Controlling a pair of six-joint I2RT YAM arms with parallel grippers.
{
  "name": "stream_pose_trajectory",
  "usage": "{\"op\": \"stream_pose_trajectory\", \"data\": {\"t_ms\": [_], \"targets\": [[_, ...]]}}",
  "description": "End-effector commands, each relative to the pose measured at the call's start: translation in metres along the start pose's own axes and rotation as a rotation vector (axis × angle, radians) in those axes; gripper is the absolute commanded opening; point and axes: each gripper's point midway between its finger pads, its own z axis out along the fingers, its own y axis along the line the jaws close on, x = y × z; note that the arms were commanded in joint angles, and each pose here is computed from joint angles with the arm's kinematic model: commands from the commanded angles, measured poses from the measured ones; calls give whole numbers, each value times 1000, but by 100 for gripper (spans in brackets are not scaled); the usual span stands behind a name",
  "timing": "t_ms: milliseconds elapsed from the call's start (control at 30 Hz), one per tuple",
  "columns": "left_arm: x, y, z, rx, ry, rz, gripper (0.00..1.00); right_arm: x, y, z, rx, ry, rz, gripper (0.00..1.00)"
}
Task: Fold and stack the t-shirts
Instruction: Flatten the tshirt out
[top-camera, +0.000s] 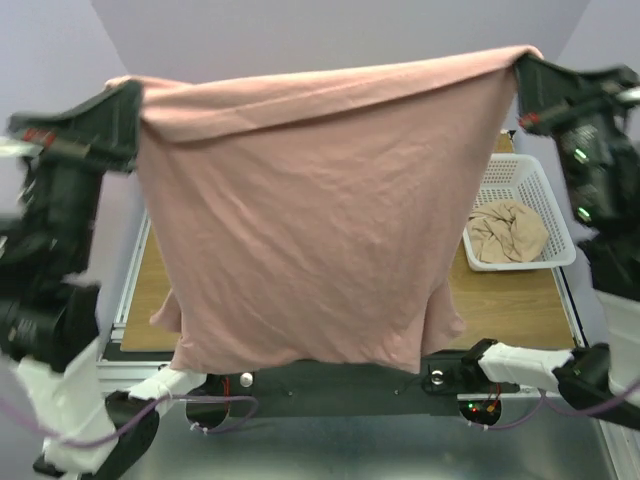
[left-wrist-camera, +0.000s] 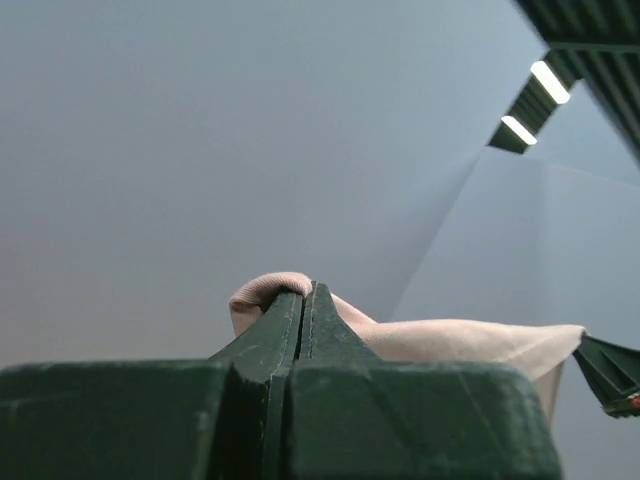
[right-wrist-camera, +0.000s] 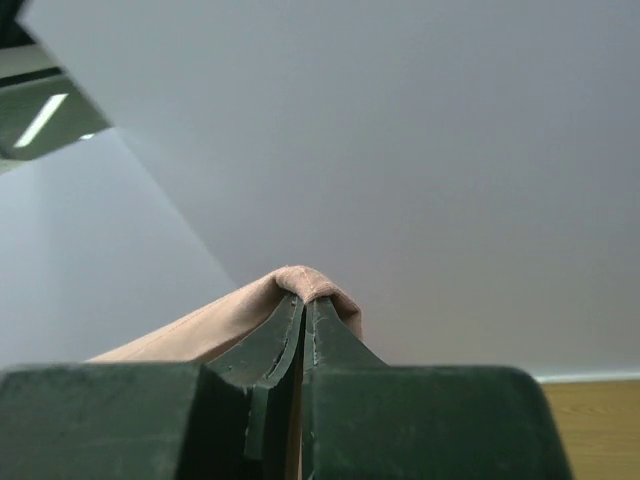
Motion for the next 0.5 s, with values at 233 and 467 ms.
{"op": "stream_pose_trajectory", "data": {"t_ms": [233, 467], "targets": [[139, 158, 161, -307, 265, 122, 0, 112, -92, 168, 323, 19, -287, 0], [95, 125, 173, -182, 146, 135, 0, 59, -99, 187, 220, -104, -253, 0]]}}
